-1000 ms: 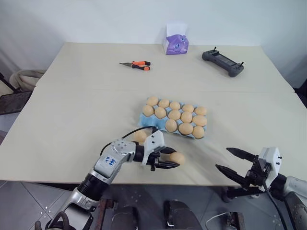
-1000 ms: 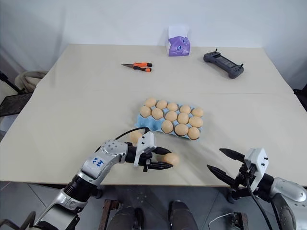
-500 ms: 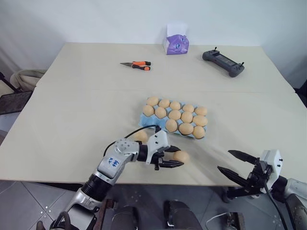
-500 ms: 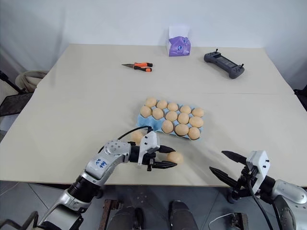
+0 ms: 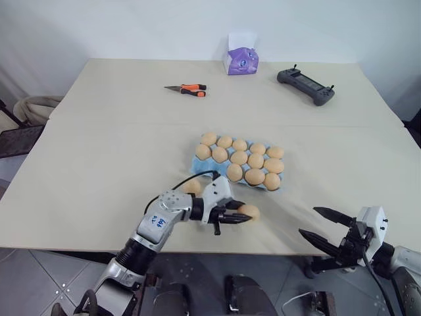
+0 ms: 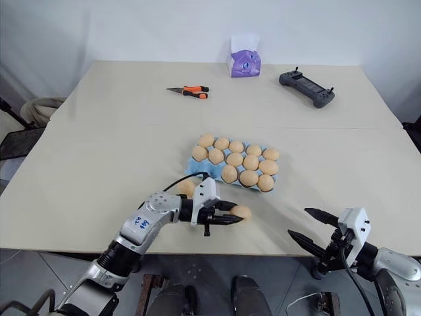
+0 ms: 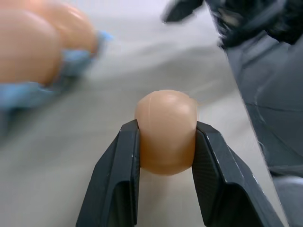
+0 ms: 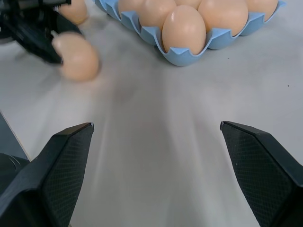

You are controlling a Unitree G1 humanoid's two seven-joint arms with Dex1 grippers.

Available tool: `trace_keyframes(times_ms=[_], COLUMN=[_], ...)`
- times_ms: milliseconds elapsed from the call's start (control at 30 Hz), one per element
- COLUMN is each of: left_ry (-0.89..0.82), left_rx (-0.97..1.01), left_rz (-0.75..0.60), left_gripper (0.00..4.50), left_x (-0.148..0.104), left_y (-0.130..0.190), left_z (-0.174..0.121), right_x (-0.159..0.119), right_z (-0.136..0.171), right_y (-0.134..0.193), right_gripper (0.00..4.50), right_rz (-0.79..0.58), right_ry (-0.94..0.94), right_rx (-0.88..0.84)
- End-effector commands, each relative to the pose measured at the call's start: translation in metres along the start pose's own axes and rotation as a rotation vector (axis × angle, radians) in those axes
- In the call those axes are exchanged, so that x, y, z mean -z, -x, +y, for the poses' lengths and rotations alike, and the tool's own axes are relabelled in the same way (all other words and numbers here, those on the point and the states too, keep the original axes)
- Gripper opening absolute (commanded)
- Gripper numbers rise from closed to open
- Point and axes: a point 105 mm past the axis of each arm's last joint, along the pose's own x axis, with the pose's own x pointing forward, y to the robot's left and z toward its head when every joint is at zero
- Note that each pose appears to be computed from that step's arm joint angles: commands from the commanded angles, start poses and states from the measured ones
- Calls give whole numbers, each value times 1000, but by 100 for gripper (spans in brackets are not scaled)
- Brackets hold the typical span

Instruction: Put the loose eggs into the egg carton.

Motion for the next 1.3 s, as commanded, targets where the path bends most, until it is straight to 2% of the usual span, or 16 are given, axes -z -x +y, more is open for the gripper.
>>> trace_keyframes(times_ms=[33, 133, 333, 733, 867, 1067, 1100, 1300], left_ry=[-44, -28, -24, -27, -16, -45, -52, -142], left_rx=[-99, -253, -405, -352, -336, -332, -332, -316], left_rz=[-135, -166, -114, -49, -34, -37, -40, -110], left_gripper=[123, 123, 123, 123, 237, 431, 446, 446], left_x=[-41, -55, -49, -32, -30, -39, -41, -59], left_y=[13, 31, 48, 37, 39, 47, 48, 81], left_z=[17, 44, 72, 70, 68, 65, 64, 52], right_x=[-7, -7, -7, -10, -10, -10, -10, -13], right_z=[-3, -4, -5, -5, -5, -6, -6, -7], right_y=[4, 3, 1, 1, 2, -1, -2, -6], right_gripper=[450, 450, 450, 450, 450, 450, 450, 450], right_rz=[-13, -13, -15, -17, -16, -19, -19, -25], right_ry=[33, 33, 34, 42, 42, 43, 44, 49], right_rx=[16, 14, 9, 17, 21, 16, 14, -2])
